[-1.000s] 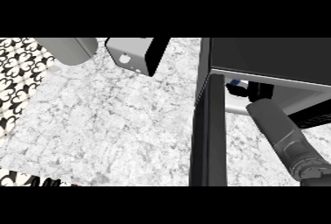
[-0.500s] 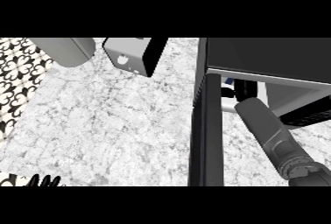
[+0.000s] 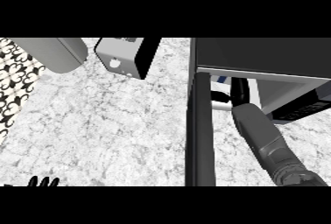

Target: Pick up the milk, place it into the microwave and close the microwave

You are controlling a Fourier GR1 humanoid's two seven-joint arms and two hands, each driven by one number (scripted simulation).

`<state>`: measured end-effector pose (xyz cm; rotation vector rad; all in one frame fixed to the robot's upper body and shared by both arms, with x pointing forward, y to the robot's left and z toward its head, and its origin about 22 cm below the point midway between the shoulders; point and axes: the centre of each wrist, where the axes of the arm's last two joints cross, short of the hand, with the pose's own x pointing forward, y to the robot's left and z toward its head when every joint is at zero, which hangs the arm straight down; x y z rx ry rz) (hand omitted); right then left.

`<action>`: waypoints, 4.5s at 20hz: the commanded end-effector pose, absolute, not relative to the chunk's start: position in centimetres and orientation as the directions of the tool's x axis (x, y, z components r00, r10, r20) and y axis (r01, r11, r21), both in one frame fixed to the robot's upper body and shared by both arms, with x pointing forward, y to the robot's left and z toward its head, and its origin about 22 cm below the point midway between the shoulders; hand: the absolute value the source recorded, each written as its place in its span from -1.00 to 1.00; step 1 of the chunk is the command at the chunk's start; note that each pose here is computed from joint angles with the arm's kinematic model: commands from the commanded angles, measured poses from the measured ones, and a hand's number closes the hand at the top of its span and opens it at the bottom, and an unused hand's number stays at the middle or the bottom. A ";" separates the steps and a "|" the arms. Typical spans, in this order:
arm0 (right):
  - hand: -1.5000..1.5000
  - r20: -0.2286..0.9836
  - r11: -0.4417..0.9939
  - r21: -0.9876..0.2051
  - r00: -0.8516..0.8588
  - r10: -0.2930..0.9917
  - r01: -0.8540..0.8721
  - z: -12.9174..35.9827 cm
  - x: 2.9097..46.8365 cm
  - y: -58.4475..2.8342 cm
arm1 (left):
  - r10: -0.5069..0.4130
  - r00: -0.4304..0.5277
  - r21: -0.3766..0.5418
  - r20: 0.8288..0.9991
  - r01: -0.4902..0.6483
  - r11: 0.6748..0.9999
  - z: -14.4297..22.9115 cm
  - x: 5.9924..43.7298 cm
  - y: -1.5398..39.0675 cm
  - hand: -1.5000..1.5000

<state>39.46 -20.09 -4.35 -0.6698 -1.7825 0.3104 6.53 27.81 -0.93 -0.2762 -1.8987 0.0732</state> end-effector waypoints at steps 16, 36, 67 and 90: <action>-1.00 0.935 0.967 -0.194 -0.268 0.233 0.165 -13.3 30.8 -22.1 | 0.211 -0.276 -0.181 0.938 0.131 0.975 0.0 3.2 27.0 -1.00; -1.00 0.955 0.987 -0.118 -0.260 0.142 0.106 -16.4 20.0 -31.0 | 0.223 -0.155 -0.168 0.962 0.305 0.937 -2.4 6.9 23.3 -1.00; -1.00 0.962 0.973 -0.022 -0.261 0.083 0.228 -11.1 9.2 -45.3 | -0.231 -0.052 0.185 0.972 0.776 0.603 -5.8 19.2 8.5 1.00; -1.00 0.917 1.000 0.004 -0.399 -0.002 0.004 -5.6 15.2 -44.9 | -0.123 -0.145 0.190 0.982 0.754 0.629 -4.6 18.7 0.7 -1.00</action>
